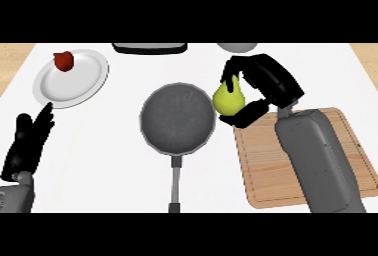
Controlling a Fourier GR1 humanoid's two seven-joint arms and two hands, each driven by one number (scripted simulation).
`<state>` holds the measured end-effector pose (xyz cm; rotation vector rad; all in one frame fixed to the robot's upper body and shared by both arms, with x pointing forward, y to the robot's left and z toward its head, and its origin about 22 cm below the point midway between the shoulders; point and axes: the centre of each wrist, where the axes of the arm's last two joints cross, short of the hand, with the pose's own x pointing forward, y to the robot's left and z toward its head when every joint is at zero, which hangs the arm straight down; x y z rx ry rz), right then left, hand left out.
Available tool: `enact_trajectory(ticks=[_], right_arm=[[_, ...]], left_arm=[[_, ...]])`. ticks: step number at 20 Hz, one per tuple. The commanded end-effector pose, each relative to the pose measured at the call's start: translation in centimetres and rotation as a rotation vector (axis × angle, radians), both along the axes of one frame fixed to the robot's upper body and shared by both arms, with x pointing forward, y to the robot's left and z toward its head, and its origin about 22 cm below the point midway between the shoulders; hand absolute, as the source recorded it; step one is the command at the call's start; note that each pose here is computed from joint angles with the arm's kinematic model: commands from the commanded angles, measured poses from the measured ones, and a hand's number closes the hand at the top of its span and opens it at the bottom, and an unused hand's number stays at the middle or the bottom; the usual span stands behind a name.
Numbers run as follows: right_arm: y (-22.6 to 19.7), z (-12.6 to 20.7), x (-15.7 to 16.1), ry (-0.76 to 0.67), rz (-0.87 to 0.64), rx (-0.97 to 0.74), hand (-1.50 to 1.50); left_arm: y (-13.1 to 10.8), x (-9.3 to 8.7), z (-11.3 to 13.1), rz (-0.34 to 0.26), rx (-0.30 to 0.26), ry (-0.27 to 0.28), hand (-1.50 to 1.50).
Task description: Pick the pear from the cutting board and place it in the pan
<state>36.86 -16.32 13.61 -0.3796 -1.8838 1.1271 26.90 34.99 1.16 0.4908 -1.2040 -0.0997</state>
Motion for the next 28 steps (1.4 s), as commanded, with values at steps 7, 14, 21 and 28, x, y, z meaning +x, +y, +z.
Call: enact_trajectory(ticks=[7,14,21,28], right_arm=[[8.6,-5.6,2.6,0.115,-0.021,-0.027,1.50],[10.3,-7.6,3.9,0.179,-0.018,-0.018,1.50],[10.0,-11.0,2.6,0.331,-0.043,0.081,-1.50],[9.9,-12.3,2.3,0.377,0.000,0.129,-1.50]], left_arm=[[-0.1,1.2,-0.1,-0.025,0.001,0.004,0.00],[-2.2,3.7,1.9,-0.051,-0.002,-0.010,0.00],[-3.4,3.7,0.9,-0.129,0.001,-0.035,0.00],[-4.2,4.1,1.7,-0.130,-0.003,-0.036,0.00]])
